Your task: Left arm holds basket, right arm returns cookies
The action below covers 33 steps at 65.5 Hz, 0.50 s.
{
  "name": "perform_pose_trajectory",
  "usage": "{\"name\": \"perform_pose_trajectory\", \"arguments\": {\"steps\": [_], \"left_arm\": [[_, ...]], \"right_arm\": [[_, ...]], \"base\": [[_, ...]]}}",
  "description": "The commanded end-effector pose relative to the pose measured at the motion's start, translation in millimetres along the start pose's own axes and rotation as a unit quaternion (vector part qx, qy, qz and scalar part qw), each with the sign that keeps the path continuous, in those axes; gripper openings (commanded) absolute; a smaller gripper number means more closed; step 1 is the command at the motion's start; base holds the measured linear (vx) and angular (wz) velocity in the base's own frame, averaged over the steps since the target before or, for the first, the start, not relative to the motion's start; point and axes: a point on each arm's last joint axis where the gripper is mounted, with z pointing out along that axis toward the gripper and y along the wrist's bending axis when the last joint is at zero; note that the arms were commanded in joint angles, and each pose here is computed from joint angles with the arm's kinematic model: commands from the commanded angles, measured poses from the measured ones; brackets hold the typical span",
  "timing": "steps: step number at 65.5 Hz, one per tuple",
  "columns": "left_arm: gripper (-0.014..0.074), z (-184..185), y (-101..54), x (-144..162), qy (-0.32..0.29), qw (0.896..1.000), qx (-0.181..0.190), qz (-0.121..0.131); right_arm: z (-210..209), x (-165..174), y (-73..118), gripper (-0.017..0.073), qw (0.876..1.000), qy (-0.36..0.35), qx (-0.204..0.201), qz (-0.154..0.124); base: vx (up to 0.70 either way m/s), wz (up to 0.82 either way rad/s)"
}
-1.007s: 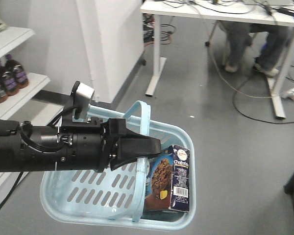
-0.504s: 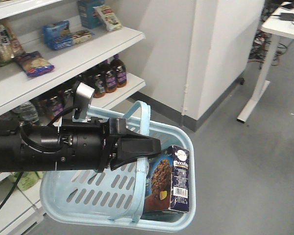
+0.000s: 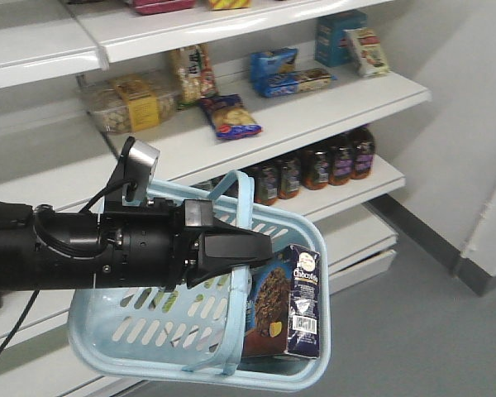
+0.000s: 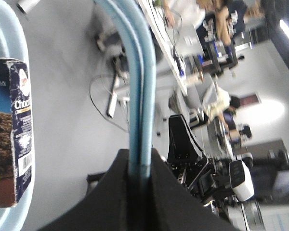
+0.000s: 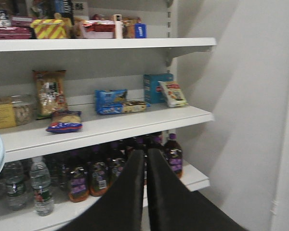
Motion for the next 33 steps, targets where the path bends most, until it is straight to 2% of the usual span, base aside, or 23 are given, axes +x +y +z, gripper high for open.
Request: {"name": "perform_pose_trajectory", "arguments": {"steps": [1,33], "left_arm": [[-0.0006,-7.7,-29.5,-7.5,-0.025,0.997,0.069,-0.001],[-0.0006,-7.7,-29.7,-7.4,-0.024,0.997,0.070,-0.001]], "right_arm": [[-0.8,-6.4,-0.1,-0.0006,0.999,-0.038,0.001,-0.004],[-0.8,-6.4,-0.1,-0.0006,0.999,-0.038,0.001,-0.004]], "base": [[0.19,0.74],[0.17,0.68]]}}
